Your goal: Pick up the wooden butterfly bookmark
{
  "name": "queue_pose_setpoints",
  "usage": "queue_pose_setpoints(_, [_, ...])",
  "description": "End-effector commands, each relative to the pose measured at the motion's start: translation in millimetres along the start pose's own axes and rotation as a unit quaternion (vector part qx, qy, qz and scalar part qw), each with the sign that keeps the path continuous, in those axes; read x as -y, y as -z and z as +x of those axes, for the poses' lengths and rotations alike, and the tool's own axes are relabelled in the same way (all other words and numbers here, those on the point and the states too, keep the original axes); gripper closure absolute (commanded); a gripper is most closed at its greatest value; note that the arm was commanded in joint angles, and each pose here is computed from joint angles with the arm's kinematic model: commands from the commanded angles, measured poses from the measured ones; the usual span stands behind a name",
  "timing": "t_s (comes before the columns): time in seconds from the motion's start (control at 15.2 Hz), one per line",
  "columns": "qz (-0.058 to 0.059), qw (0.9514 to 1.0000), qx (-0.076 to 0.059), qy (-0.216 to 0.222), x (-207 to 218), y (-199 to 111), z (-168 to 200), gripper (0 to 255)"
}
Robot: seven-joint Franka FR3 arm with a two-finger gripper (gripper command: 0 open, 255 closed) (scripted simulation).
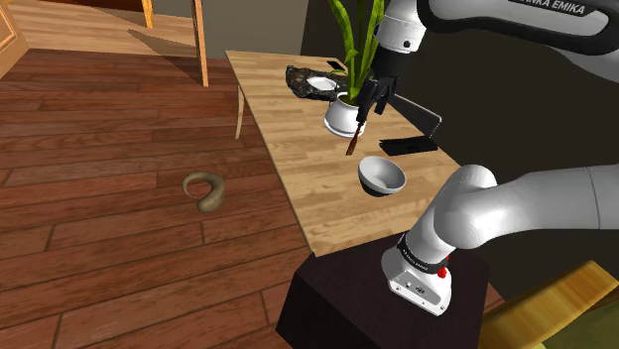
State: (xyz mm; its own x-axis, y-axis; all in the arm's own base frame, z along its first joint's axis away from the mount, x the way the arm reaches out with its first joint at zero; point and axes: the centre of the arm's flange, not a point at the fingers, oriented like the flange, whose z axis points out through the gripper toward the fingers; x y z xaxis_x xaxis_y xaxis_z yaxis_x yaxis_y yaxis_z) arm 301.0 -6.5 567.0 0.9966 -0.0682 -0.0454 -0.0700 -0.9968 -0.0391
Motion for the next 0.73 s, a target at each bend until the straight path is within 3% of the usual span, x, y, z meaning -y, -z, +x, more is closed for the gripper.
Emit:
queue_pose_setpoints(0.0, [0.000,1.0000,0.000,0.000,0.0,0.0,0.0,0])
queue_pose_setpoints(0.66, [-0.040,0.9989,-0.022,0.012,-95.4,-62.2,38.2,0])
